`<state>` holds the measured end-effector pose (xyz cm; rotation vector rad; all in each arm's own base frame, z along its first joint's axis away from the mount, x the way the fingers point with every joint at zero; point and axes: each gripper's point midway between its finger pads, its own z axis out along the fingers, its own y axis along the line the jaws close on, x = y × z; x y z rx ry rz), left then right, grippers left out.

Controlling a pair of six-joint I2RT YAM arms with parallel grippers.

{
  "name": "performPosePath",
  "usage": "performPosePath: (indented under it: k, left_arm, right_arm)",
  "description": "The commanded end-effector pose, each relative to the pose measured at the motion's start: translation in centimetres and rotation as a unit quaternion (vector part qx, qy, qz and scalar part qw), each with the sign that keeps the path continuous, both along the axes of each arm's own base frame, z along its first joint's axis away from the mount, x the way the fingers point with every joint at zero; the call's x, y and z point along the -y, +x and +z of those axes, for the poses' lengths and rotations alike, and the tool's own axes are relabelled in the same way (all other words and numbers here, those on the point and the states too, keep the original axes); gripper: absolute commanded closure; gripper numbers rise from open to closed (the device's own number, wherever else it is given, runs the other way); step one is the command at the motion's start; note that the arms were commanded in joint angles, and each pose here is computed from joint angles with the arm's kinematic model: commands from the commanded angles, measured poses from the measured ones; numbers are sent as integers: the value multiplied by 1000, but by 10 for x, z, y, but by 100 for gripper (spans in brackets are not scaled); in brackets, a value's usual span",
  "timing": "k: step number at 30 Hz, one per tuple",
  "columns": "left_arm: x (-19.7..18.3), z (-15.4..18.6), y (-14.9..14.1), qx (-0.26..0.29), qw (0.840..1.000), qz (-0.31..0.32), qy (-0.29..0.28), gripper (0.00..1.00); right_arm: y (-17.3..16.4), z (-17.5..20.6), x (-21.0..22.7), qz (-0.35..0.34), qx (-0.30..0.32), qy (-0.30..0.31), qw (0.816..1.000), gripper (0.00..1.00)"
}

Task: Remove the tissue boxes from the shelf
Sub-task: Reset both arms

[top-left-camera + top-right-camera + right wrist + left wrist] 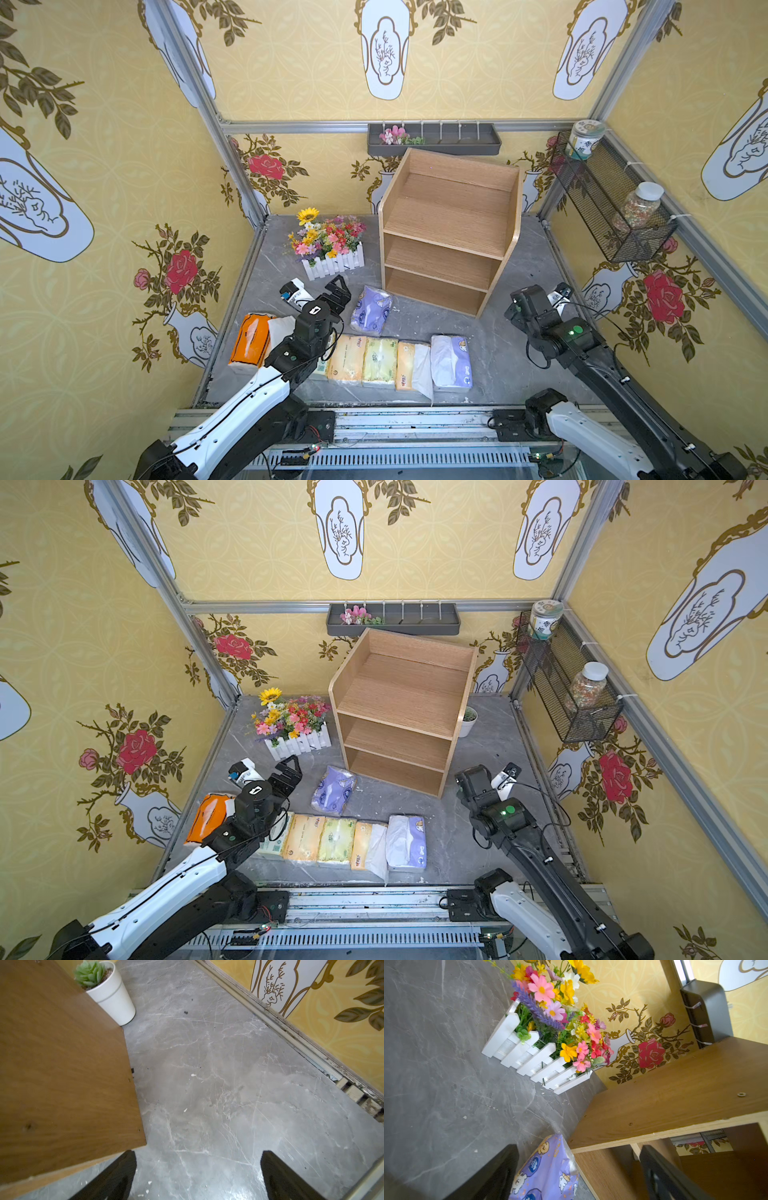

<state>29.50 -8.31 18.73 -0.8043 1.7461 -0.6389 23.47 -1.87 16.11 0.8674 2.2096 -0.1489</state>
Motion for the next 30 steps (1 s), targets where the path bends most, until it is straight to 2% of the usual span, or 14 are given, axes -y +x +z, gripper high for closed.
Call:
performPosePath:
  k: [1,6,9,15,19,24,26,28,30]
  left_arm:
    - [-3,-3,4,7,1000,-9,-2,3]
    - [-9,-8,3,3,1000,-9,14,3]
    - [-22,-8,4,5,1000,14,27,3]
    - [-36,-16,6,11,997,51,49,2]
    - [-46,-22,9,18,995,81,63,0]
    - [-50,-19,18,26,989,89,115,0]
    - [-50,-16,22,37,987,88,130,0]
    - [-53,-14,23,59,983,99,142,0]
    - [-57,-7,21,91,977,109,157,0]
  right_arm:
    - [38,12,11,23,55,-27,998,3]
    - [70,-17,41,20,53,-25,998,3]
    - [87,-25,54,24,52,-61,996,3]
    - [118,-44,53,94,101,-160,977,3]
    - [133,-53,42,137,83,-147,976,3]
    - [119,-70,40,138,90,-150,975,3]
    - [117,-74,44,115,74,-165,977,3]
    - [120,-75,42,109,92,-191,971,3]
    - [122,-74,34,111,73,-222,966,3]
